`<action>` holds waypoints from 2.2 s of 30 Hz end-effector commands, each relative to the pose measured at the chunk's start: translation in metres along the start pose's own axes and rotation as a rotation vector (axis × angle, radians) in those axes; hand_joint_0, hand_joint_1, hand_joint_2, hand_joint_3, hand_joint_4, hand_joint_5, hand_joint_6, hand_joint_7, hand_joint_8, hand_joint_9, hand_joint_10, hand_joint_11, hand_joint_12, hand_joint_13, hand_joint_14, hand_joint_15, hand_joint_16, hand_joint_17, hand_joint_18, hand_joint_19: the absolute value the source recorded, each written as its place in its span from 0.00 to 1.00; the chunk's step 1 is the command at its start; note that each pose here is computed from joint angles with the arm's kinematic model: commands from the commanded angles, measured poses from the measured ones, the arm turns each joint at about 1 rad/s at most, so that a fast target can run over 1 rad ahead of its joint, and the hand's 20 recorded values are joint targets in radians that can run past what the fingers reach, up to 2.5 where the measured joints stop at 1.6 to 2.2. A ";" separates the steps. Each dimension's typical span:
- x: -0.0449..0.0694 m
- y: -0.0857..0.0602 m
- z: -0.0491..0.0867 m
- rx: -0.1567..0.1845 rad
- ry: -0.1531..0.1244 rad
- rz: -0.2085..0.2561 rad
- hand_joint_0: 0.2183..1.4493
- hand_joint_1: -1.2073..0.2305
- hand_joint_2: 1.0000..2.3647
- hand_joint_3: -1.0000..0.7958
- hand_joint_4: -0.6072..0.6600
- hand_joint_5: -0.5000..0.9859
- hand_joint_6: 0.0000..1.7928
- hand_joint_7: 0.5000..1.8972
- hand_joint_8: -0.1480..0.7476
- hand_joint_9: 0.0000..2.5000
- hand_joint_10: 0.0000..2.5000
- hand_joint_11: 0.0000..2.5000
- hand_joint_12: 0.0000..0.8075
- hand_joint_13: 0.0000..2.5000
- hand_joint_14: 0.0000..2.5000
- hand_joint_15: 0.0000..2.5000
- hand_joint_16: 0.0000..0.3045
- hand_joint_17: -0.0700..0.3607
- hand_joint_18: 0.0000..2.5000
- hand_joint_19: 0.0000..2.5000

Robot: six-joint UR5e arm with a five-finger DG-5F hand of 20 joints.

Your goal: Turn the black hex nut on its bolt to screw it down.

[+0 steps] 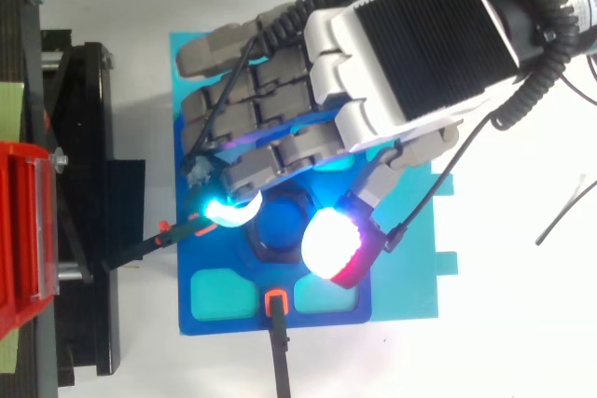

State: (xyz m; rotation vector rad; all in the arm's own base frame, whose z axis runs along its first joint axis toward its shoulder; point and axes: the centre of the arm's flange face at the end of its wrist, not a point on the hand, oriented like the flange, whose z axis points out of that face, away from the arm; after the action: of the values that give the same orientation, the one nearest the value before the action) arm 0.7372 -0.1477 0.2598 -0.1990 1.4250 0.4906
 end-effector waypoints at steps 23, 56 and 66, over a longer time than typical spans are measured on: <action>-0.012 0.010 0.021 -0.068 -0.124 -0.042 0.21 0.57 0.00 0.28 0.61 0.23 0.38 0.31 0.44 0.28 0.00 0.11 0.33 0.27 0.00 0.08 0.09 0.30 0.15 0.05; 0.036 0.042 0.053 -0.025 -0.098 -0.013 0.21 0.57 0.00 0.28 0.61 0.23 0.37 0.35 0.44 0.28 0.00 0.11 0.34 0.27 0.00 0.08 0.09 0.30 0.15 0.05; 0.037 0.045 0.055 -0.033 -0.096 -0.017 0.21 0.57 0.00 0.28 0.60 0.22 0.41 0.28 0.44 0.28 0.00 0.11 0.33 0.27 0.00 0.08 0.09 0.30 0.15 0.05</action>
State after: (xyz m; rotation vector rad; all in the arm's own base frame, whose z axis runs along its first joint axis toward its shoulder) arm 0.7692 -0.0780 0.2388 -0.2066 1.3223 0.5028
